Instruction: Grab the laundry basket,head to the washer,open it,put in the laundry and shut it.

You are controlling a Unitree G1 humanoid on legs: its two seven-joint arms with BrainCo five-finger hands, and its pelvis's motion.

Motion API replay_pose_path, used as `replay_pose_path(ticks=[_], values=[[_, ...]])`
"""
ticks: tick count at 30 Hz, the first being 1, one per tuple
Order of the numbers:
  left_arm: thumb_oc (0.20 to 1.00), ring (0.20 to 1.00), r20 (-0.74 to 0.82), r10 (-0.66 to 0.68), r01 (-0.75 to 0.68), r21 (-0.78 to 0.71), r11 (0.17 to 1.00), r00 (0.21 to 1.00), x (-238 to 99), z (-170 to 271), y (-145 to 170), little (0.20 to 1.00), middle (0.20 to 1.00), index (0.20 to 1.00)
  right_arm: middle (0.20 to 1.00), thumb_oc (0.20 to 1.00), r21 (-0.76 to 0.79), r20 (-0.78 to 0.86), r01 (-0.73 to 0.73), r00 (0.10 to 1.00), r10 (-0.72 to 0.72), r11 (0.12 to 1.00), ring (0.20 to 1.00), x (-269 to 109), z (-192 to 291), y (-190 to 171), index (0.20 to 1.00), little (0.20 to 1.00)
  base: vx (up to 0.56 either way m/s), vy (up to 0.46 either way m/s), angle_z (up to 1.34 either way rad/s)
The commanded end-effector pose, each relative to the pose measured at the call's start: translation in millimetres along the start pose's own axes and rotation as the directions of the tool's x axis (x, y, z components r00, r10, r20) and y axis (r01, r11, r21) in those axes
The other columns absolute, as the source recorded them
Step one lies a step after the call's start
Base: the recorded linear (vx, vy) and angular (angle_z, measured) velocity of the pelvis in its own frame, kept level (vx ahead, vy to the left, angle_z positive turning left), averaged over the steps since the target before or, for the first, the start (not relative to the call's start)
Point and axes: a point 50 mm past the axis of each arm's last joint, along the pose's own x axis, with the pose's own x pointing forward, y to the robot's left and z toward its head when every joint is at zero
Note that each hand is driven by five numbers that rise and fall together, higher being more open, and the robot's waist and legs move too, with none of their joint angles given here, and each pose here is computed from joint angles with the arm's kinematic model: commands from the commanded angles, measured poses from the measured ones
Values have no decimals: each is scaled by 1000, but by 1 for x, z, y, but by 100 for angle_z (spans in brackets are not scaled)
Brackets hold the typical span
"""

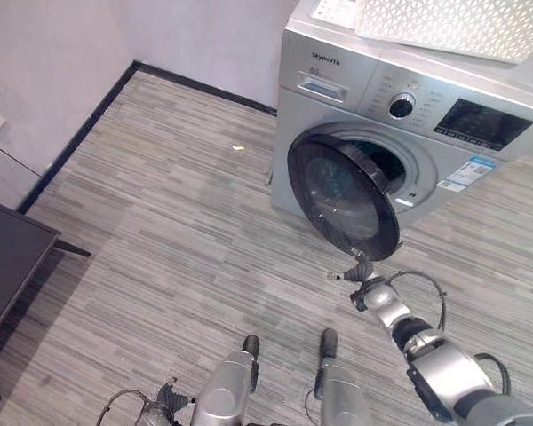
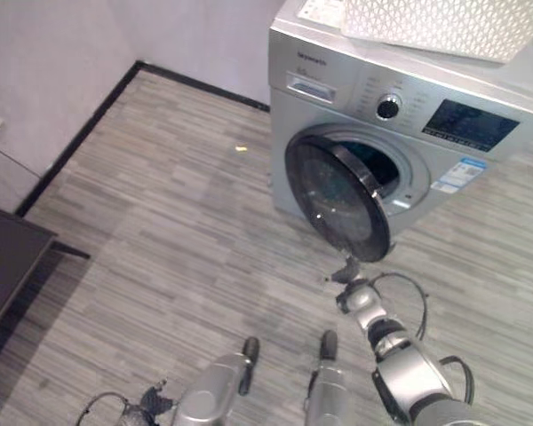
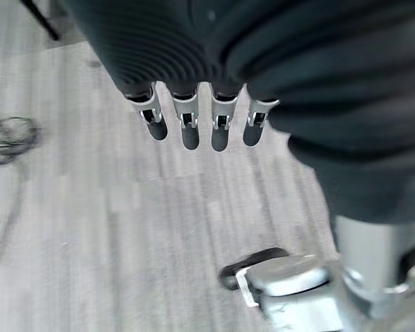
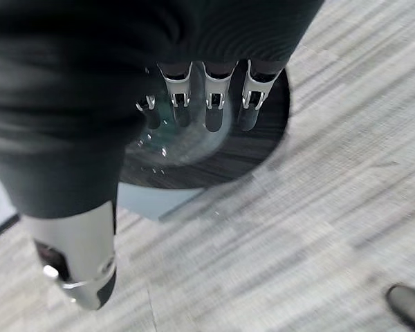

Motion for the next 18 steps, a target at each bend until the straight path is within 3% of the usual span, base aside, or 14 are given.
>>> replay_pose_path(ticks=[1,3,5,11,16,18], values=[[1000,1000,-31,53,-53,8,999,998,-3,-20,14,1000,1000,1000,1000,1000,15,27,78,997,-79,997,1000,5,7,-24,1000,1000,2,-229,76],[1000,1000,29,62,-61,-36,997,998,-1,-6,17,1000,1000,1000,1000,1000,72,95,173,979,-179,982,1000,14,39,-55,1000,1000,-19,-368,70],[1000,1000,30,62,-61,-32,998,998,-2,-6,16,1000,1000,1000,1000,1000,83,108,191,974,-199,978,1000,16,47,-61,1000,1000,-16,-178,50],[1000,1000,82,19,-17,-28,999,996,-2,6,4,1000,1000,1000,1000,1000,84,170,344,920,-354,935,1000,19,86,-123,1000,1000,-20,-78,-9],[1000,1000,86,12,-9,-40,999,996,-2,9,3,1000,1000,1000,1000,1000,66,249,518,819,-516,853,1000,7,123,-191,1000,1000,1,-23,4],[1000,1000,90,17,-14,-43,999,996,-2,10,4,1000,1000,1000,1000,1000,74,260,547,797,-545,834,1000,3,129,-201,1000,1000,2,-16,15]])
